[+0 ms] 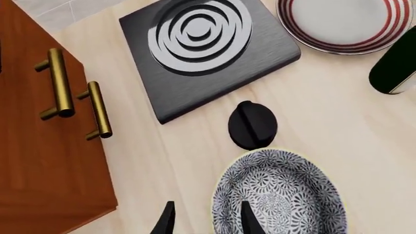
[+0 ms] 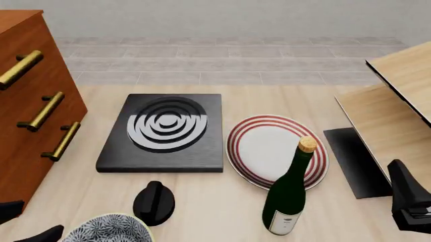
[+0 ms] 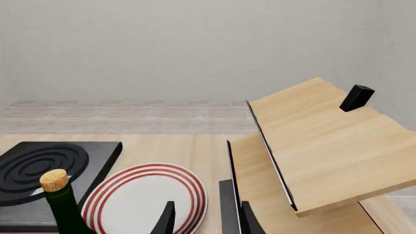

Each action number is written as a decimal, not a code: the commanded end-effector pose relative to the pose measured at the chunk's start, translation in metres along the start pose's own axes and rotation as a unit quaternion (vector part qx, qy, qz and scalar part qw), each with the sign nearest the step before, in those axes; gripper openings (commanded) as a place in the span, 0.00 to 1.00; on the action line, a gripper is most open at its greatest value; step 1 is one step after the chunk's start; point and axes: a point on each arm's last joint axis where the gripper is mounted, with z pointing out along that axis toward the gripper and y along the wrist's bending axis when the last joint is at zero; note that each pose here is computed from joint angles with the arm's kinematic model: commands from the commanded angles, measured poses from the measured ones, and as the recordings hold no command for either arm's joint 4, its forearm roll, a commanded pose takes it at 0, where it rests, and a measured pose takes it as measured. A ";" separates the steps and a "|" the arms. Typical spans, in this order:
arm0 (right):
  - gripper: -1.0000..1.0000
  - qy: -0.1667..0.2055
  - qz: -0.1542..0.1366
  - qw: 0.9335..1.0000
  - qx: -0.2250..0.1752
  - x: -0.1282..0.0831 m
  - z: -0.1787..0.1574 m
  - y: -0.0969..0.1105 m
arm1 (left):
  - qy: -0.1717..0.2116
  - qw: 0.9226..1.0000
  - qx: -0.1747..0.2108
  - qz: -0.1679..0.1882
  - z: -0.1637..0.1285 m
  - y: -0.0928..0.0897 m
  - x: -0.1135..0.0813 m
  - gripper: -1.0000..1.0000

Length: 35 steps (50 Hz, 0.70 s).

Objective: Put the bowl on the top of the cabinet.

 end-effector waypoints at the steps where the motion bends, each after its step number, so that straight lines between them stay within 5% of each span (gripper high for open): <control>1: 1.00 0.000 0.000 1.000 0.000 0.000 0.000 0.000 | 0.009 1.000 0.008 0.009 0.005 -0.001 0.002 1.00; 35: 1.00 0.000 0.000 1.000 0.000 0.000 0.000 0.000 | 0.044 0.998 0.021 0.036 0.025 -0.005 0.019 1.00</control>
